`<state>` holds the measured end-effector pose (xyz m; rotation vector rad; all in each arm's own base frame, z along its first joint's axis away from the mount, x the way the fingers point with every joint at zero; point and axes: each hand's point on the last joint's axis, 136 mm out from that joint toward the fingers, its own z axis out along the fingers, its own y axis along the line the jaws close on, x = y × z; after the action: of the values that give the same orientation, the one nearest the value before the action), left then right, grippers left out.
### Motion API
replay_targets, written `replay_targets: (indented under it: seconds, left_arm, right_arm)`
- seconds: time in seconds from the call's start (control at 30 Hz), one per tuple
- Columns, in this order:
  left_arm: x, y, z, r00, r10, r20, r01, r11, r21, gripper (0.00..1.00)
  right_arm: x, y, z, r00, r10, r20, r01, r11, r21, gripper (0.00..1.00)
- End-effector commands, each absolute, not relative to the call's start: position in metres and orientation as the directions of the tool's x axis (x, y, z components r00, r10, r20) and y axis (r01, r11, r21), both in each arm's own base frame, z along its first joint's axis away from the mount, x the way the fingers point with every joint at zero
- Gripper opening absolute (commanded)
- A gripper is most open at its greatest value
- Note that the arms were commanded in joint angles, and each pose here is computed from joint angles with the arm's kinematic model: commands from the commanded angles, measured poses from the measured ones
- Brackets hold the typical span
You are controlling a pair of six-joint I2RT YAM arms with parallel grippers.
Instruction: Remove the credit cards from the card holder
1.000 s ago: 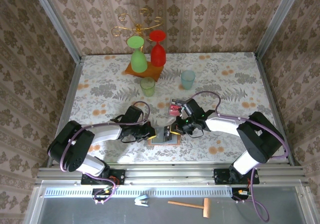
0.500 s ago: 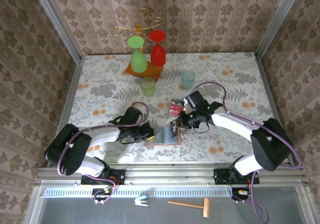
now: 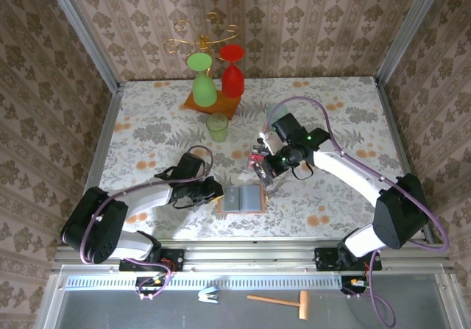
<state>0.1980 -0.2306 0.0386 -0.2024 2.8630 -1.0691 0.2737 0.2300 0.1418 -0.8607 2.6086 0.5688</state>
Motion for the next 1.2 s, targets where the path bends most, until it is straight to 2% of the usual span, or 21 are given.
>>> replay_targets:
  seconds: [0.0, 0.17, 0.53, 1.17]
  left_arm:
    - [0.201, -0.225, 0.045, -0.991, -0.124, -0.057, -0.060, 0.766, -0.639, 0.17]
    - [0.204, -0.222, 0.047, -0.989, -0.134, -0.057, -0.065, 0.758, -0.649, 0.18]
    - [0.215, -0.218, 0.059, -0.984, -0.160, -0.079, -0.068, 0.744, -0.665, 0.22]
    - [0.232, -0.214, 0.065, -0.977, -0.196, -0.081, -0.092, 0.736, -0.671, 0.23]
  right_arm:
    - [0.273, 0.216, 0.143, -0.605, -0.686, -0.403, -0.779, 0.614, 0.126, 0.00]
    - [0.296, 0.209, 0.150, -0.522, -0.767, -0.373, -0.836, 0.546, 0.046, 0.00]
    - [0.333, 0.200, 0.143, -0.378, -0.902, -0.211, -0.923, 0.385, 0.006, 0.00]
    - [0.384, 0.211, 0.138, -0.273, -0.946, -0.177, -0.962, 0.273, 0.022, 0.00]
